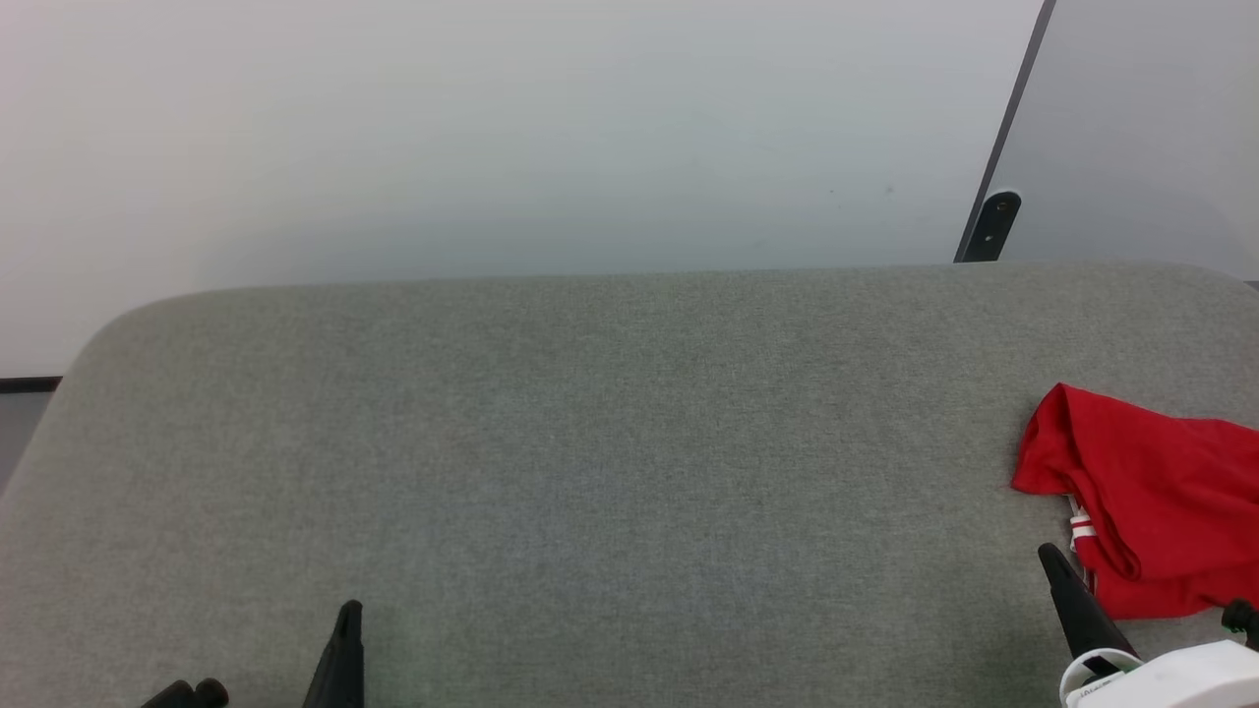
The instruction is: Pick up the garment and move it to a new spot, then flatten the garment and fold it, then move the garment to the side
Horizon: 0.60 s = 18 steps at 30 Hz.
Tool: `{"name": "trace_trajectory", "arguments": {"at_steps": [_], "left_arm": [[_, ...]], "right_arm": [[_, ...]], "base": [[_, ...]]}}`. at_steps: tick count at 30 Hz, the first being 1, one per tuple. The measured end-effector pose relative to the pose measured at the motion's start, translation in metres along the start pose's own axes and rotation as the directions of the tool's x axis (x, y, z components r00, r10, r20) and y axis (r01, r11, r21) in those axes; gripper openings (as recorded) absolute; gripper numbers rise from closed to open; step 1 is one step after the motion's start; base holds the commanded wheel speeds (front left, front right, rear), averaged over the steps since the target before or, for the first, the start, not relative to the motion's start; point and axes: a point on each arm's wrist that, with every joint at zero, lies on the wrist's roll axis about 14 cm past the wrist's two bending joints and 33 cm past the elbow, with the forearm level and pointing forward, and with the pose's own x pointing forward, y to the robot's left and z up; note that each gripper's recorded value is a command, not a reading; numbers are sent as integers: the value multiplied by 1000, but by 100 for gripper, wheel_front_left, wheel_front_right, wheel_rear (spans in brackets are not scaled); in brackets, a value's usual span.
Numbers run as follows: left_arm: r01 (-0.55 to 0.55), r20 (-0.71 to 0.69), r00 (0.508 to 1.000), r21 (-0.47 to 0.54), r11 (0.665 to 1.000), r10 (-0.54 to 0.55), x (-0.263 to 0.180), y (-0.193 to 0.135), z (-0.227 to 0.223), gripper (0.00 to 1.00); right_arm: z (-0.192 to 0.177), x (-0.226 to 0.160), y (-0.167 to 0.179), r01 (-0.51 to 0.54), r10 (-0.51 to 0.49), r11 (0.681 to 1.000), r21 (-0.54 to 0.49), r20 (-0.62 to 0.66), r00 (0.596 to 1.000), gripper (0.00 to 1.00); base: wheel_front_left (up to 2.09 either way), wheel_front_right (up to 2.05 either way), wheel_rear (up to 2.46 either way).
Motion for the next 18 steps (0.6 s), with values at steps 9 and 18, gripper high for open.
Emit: {"name": "trace_trajectory", "arguments": {"at_steps": [9,18], "left_arm": [[1,-6,1000,-115,993,-1,7,-3,1,0],[10,-7,1000,-221,975,-12,14,-7,3,0]], "right_arm": [[3,4,0,-8,6,995,102,21,1000,0],[7,8,-1,-16,8,980,199,45,999,0]], "base": [[0,0,0],[0,0,0]]}}
